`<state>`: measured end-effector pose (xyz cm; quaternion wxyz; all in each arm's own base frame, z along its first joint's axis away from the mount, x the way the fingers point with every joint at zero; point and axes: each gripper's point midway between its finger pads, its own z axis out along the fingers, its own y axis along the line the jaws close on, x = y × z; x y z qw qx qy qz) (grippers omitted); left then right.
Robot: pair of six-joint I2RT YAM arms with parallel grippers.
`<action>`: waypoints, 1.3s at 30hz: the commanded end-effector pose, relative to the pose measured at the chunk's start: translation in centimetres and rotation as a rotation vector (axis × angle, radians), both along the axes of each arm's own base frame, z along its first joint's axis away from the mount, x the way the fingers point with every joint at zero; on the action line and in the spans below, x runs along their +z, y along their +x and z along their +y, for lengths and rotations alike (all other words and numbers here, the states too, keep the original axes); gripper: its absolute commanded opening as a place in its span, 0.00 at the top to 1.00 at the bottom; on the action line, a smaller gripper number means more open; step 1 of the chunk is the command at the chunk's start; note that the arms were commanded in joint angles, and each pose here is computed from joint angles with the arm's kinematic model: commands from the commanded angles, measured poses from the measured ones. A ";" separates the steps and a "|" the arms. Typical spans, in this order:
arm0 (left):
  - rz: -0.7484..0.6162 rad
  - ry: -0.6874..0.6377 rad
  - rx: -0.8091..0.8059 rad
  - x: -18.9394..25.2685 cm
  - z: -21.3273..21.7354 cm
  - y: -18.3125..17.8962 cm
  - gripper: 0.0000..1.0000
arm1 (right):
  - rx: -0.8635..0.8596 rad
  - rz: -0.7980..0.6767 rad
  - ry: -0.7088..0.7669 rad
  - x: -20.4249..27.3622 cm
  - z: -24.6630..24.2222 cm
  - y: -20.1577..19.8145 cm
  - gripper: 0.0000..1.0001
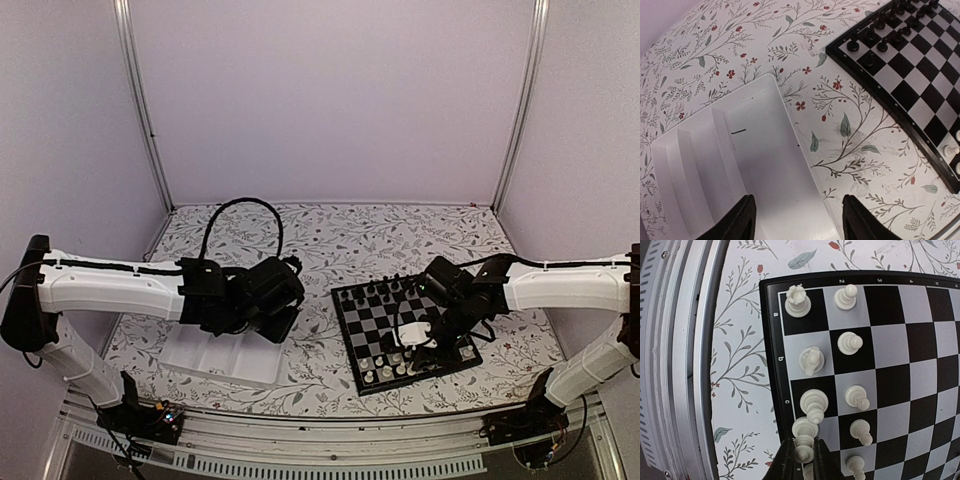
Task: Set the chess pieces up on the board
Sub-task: Adjust the chess piece on the chessboard.
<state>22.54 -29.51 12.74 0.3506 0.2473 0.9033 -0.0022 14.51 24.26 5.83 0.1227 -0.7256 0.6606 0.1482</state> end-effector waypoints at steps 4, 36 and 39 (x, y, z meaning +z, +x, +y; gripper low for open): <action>0.003 -0.008 0.019 -0.1 0.4 0.1 0.39 | 0.000 0.004 -0.057 -0.8 -0.7 -0.1 0.95; 0.023 -0.044 0.039 -0.1 0.9 -0.5 0.39 | -0.031 -0.031 -0.045 1.7 -0.6 0.5 0.74; 0.065 -0.019 0.093 -0.1 2.2 -1.1 0.41 | -0.022 -0.013 0.016 4.1 0.3 0.2 0.69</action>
